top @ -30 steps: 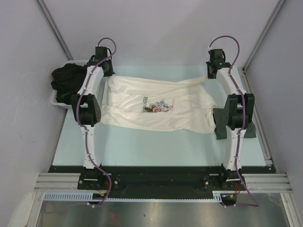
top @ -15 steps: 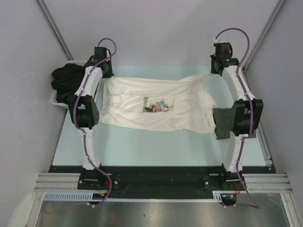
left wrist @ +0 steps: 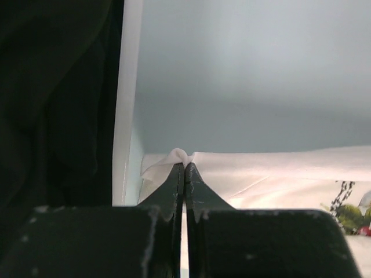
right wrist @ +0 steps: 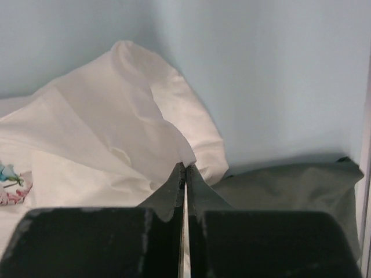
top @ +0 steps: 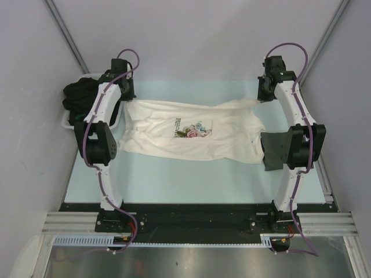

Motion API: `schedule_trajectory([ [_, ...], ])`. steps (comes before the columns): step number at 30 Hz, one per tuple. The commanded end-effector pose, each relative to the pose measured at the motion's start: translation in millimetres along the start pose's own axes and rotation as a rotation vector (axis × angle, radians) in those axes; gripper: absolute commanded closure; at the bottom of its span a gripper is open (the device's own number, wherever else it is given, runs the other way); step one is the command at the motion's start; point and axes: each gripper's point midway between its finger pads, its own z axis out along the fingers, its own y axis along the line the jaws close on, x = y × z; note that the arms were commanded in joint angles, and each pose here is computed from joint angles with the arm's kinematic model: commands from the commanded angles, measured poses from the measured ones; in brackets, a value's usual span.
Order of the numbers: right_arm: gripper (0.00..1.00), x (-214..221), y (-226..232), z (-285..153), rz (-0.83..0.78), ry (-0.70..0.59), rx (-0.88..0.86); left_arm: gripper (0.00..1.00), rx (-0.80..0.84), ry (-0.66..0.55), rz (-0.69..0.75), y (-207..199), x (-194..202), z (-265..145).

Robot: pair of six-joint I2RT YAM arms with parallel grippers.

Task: Fold and stack the t-shirts
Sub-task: Fold the other side of the tshirt into a rectangle

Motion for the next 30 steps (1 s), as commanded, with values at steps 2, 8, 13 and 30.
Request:
schedule_trajectory([
  [2,1.00,28,3,-22,0.078,0.141,-0.008,1.00,-0.025,0.039,0.021,10,22,-39],
  [8,1.00,57,4,-36,0.120,0.223,-0.013,1.00,-0.040,0.097,0.012,17,56,-65],
  [13,1.00,81,10,-45,0.133,0.307,-0.016,1.00,-0.020,0.155,0.007,16,85,-73],
  [30,1.00,152,15,-48,0.120,0.520,0.018,1.00,-0.076,0.266,0.014,28,131,-70],
])
